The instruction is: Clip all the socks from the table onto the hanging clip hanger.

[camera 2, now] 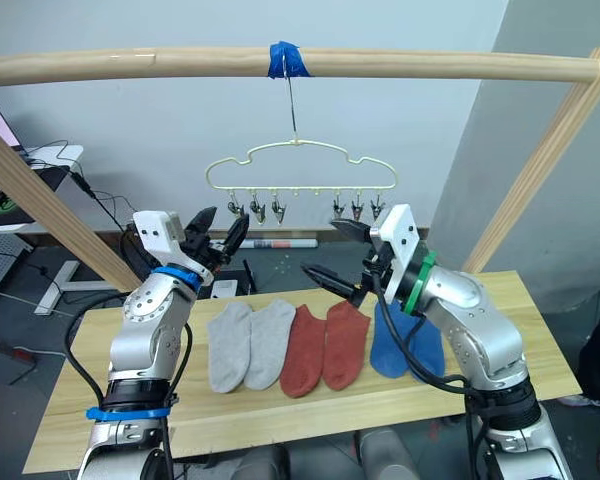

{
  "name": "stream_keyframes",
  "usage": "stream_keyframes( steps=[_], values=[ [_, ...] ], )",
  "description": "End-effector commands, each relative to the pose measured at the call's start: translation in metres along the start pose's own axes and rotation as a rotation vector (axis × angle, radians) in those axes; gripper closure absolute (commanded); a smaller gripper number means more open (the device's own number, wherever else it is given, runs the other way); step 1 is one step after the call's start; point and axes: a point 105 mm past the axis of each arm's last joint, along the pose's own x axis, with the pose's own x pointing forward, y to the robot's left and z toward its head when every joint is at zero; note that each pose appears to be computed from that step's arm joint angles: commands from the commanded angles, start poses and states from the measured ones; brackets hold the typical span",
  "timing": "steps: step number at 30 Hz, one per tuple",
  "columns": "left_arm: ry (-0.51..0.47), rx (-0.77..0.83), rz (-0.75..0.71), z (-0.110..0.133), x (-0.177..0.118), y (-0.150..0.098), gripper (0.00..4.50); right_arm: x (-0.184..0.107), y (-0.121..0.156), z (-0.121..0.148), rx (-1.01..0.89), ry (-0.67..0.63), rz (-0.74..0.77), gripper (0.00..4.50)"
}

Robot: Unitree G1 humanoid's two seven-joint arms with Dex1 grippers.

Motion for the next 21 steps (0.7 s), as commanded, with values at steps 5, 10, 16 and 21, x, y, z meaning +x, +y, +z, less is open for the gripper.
stream_keyframes(
  steps=[5,10,16,21],
  values=[
    [-0.053,0.031,0.026,0.009,0.003,0.005,1.52,0.003,0.000,0.012,-0.049,-0.040,0.013,0.00],
    [-0.036,0.030,0.027,0.003,0.006,0.006,1.69,0.004,0.000,0.013,-0.050,-0.038,0.017,0.00],
    [-0.044,0.033,0.039,0.002,0.011,0.009,1.69,0.007,-0.001,0.015,-0.052,-0.041,0.022,0.00],
    [-0.059,0.043,0.065,0.003,0.016,0.012,1.69,0.011,0.000,0.017,-0.060,-0.045,0.040,0.00]
  ],
)
